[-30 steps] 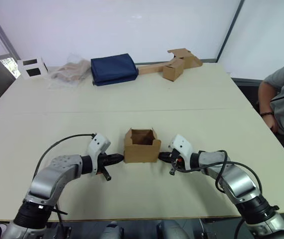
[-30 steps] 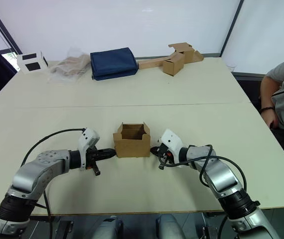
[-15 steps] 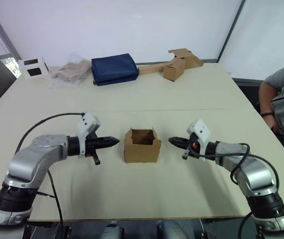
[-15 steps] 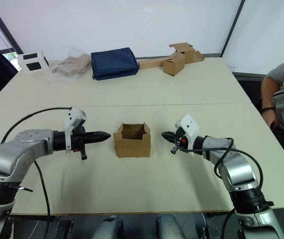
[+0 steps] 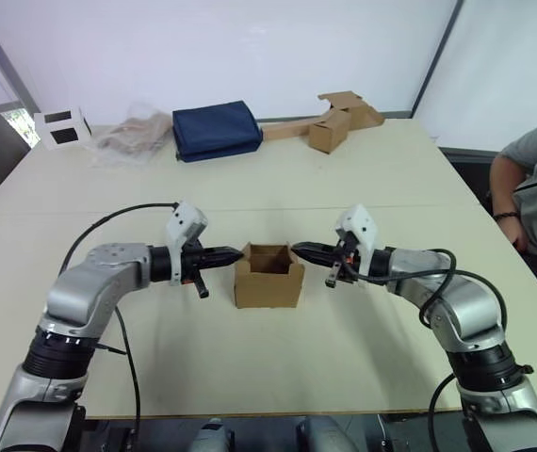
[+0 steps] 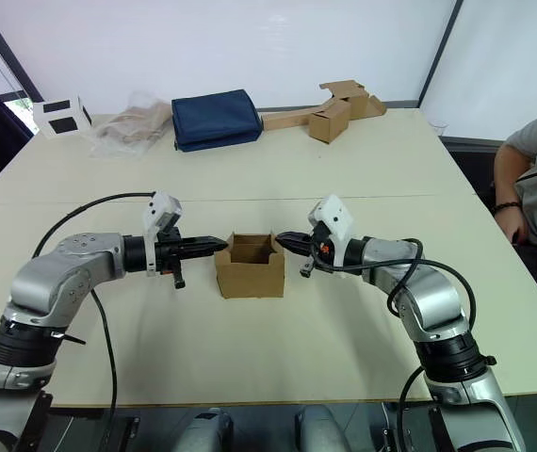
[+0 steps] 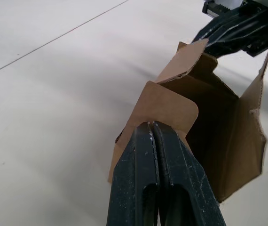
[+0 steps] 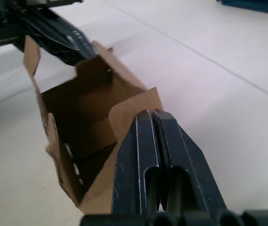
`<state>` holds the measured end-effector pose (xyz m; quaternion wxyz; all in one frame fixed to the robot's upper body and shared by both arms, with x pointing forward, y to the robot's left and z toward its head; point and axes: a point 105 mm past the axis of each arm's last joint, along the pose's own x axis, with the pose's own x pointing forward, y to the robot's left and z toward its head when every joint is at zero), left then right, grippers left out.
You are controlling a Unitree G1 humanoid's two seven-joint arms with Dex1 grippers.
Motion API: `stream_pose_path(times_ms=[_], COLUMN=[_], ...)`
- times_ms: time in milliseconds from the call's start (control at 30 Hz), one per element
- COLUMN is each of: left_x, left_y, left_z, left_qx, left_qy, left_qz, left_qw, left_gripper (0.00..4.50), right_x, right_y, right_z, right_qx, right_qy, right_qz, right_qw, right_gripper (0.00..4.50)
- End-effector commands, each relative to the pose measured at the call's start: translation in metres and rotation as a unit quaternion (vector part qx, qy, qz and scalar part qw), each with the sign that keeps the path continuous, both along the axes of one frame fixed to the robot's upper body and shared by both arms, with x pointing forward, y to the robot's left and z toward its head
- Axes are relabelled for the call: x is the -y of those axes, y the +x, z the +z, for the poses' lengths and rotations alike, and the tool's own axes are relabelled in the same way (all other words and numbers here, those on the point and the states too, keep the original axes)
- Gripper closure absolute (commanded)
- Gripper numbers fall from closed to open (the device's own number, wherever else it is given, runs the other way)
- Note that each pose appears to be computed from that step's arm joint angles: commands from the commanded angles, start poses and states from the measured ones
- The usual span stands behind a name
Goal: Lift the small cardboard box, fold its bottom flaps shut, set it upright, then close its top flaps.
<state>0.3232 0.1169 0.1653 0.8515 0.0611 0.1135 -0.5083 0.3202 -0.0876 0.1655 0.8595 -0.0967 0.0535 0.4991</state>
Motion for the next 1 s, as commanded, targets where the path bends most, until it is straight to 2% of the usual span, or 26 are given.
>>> stream_pose_path(times_ms=[33, 367, 1000], left_x=[0.007, 0.013, 0.009], left_y=[0.002, 0.004, 0.003], left_z=[-0.005, -0.018, -0.024], left_qx=[0.014, 0.005, 0.010], left_qy=[0.012, 0.009, 0.021], left_qz=[-0.006, -0.003, -0.002], left_qw=[1.000, 1.000, 1.000], left_gripper=[4.46, 4.46, 4.46], right_x=[-0.010, -0.012, -0.012], right_y=[-0.007, -0.002, -0.001], right_z=[0.005, -0.016, -0.015], right_qx=[0.019, 0.010, 0.007], right_qy=[-0.008, -0.052, -0.047], right_qz=[0.025, 0.027, 0.032], right_qw=[0.999, 0.998, 0.998], right_gripper=[4.50, 4.50, 4.50])
